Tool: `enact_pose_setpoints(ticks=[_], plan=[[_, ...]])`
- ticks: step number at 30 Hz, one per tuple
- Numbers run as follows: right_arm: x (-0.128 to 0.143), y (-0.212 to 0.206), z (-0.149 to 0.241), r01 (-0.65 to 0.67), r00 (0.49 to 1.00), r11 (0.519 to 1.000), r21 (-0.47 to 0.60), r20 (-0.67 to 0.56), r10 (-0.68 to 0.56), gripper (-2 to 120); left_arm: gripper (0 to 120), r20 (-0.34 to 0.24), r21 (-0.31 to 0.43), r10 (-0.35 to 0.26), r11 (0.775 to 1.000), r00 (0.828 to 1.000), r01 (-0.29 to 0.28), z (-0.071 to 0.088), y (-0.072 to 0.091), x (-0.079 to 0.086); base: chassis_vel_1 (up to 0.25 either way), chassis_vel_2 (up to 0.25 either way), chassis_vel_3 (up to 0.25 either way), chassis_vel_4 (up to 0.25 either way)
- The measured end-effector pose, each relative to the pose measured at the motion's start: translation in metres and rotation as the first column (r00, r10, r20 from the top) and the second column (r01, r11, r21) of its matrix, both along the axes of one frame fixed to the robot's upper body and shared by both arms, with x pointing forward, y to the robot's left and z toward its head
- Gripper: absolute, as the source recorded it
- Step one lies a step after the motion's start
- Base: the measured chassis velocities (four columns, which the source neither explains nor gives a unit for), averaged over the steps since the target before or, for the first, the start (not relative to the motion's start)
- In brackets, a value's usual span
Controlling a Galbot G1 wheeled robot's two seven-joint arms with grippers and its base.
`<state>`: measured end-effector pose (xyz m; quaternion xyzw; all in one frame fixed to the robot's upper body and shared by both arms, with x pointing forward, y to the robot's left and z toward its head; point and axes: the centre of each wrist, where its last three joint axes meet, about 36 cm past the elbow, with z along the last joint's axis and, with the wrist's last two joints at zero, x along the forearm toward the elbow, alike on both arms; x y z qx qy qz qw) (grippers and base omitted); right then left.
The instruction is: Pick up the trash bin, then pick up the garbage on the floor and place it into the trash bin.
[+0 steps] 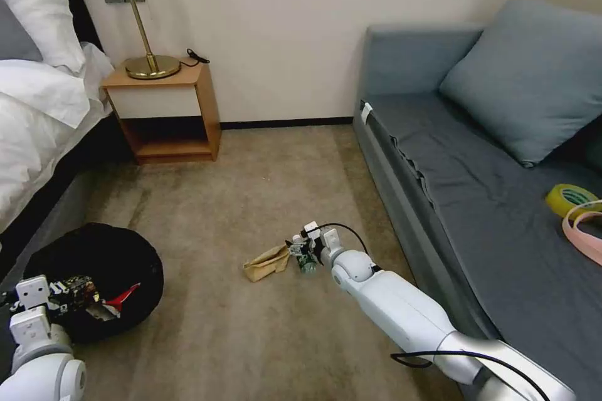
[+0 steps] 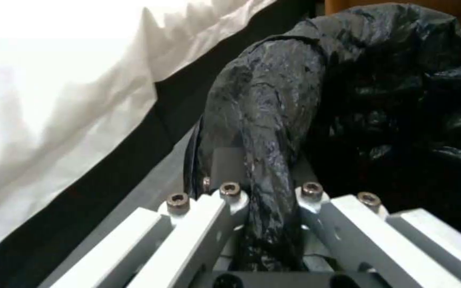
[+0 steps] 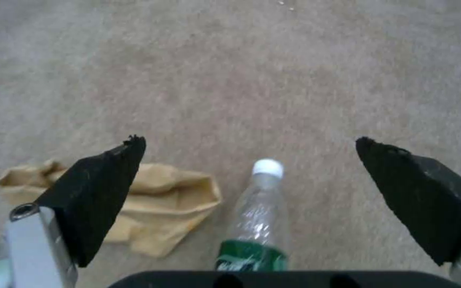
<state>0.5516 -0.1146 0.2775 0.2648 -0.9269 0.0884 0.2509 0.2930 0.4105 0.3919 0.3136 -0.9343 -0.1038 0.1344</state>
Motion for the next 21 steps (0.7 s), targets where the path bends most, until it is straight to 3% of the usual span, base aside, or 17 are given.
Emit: enact_pose_setpoints(ticks=[21], plan=[[-0.0092,-0.0098,0.0014,-0.039,0.999,0.998,-0.048,-0.028,0.037,100,4,0.013,0.010,-0.006,1.000,1.000,0.006,0.0035,0.0008,-0.0010,-0.116,0.105,0.112,-0.107]])
